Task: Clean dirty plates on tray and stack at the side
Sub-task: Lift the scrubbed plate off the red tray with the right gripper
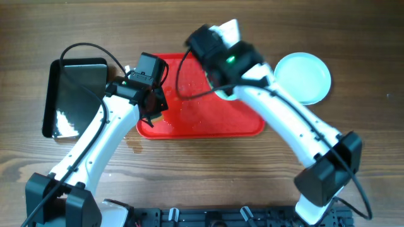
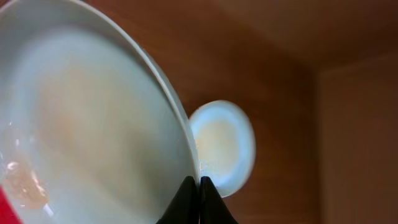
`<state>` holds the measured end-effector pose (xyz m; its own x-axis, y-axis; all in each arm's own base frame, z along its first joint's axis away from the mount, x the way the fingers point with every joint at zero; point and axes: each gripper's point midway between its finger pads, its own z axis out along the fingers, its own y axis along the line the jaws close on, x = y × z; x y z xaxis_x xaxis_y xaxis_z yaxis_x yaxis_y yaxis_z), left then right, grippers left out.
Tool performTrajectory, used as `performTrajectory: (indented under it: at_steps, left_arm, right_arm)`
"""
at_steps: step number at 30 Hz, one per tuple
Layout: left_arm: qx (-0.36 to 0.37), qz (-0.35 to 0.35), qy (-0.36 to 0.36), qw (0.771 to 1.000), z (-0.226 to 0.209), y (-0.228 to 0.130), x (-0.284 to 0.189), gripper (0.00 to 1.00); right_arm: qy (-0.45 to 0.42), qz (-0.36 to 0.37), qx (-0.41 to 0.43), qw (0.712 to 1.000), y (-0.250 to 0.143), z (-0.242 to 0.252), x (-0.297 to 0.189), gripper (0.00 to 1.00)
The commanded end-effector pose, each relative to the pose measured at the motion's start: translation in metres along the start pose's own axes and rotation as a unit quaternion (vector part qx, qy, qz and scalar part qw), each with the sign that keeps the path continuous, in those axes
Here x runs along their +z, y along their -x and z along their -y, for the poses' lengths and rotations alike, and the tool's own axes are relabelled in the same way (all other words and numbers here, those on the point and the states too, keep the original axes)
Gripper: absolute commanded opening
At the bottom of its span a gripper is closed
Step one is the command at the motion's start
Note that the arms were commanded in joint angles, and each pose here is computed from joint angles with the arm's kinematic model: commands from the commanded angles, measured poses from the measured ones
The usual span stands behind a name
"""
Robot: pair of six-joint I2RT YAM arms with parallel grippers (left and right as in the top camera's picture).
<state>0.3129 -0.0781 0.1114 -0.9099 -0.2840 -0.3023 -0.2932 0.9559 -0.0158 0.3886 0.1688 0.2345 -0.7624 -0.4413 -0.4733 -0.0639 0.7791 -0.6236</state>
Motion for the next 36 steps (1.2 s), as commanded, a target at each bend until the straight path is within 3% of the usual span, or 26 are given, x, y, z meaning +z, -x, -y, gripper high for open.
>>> performTrajectory:
  at_steps: [1,15,22,25,29,32,36]
  left_arm:
    - [0.001,-0.014,-0.002,1.0,-0.001,-0.005,0.005,0.04]
    - [0.001,-0.018,0.001,1.0,-0.002,-0.007,0.005,0.04]
    - [0.001,-0.018,0.001,1.0,-0.002,-0.007,0.005,0.04]
    - [0.001,-0.018,0.001,1.0,-0.002,-0.007,0.005,0.04]
    - [0.001,-0.018,0.001,1.0,-0.002,-0.007,0.005,0.04]
    - [0.001,-0.017,0.0,1.0,-0.002,-0.007,0.005,0.04]
    - [0.001,-0.017,0.0,1.0,-0.002,-0.007,0.005,0.04]
  right_arm:
    - [-0.128,0.065,-0.022,0.989,0.018,0.031,-0.031,0.05]
    - [-0.129,0.08,-0.04,0.988,0.02,0.022,-0.043,0.04]
    - [-0.078,0.059,-0.032,0.995,0.013,0.008,-0.034,0.04]
    - [-0.054,0.029,0.013,0.998,0.006,0.014,-0.015,0.04]
    - [0.045,-0.061,0.083,0.994,-0.014,0.018,0.031,0.04]
    - [0.131,-0.129,0.15,0.971,-0.031,0.029,0.065,0.04]
    - [0.185,-0.193,0.249,0.931,-0.057,0.069,0.105,0.04]
